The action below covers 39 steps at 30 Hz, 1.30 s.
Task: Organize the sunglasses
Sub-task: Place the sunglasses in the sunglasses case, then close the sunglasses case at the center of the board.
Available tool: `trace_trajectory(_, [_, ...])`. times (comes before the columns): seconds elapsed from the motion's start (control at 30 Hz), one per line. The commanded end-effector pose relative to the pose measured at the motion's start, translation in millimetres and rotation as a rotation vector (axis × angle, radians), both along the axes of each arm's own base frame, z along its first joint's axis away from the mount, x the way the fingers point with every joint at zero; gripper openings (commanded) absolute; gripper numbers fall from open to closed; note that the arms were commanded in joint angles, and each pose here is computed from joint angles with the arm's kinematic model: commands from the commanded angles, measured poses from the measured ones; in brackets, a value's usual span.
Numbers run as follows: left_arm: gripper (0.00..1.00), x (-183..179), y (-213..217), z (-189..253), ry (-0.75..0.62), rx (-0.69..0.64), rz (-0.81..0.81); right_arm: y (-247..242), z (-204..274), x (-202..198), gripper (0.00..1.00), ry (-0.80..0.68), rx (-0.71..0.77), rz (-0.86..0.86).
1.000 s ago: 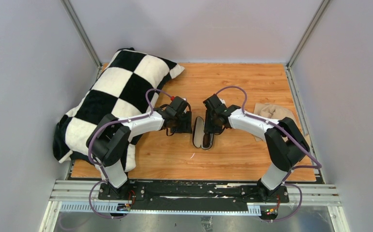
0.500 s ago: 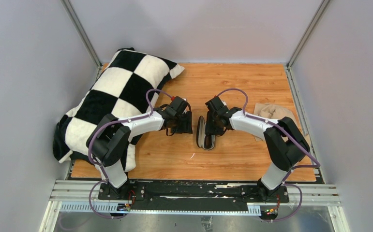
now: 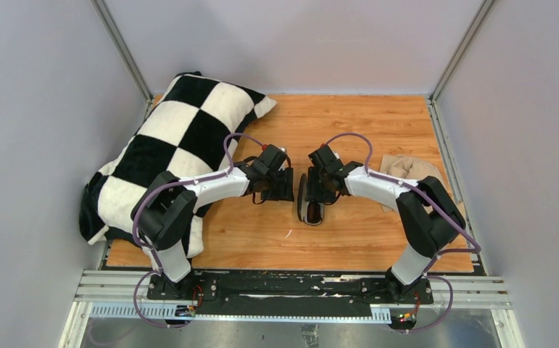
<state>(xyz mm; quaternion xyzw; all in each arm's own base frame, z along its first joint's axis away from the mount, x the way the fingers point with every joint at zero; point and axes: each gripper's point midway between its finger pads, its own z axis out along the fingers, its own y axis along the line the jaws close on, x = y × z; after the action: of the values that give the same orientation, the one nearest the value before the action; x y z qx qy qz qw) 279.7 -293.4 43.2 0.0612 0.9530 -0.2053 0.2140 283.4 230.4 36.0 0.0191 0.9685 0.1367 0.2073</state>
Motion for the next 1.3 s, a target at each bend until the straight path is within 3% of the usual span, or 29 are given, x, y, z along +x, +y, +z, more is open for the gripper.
trace_trajectory(0.0, [0.60,1,-8,2,-0.001,-0.001,-0.019,-20,-1,-9,0.51,0.012,-0.055,-0.004])
trace_trajectory(0.73, [0.60,2,-14,5,0.004,0.012,-0.036,-59,40,-14,0.60,-0.091,-0.097,-0.069])
trace_trajectory(0.8, [0.61,3,-14,7,-0.001,0.011,-0.035,-65,39,-12,0.57,-0.084,-0.081,-0.089])
trace_trajectory(1.03, [0.60,2,-13,12,-0.009,0.012,-0.039,-65,22,-11,0.32,-0.004,0.082,-0.123])
trace_trajectory(1.27, [0.60,1,-16,16,-0.012,0.011,-0.048,-55,16,-8,0.27,0.024,0.135,-0.106])
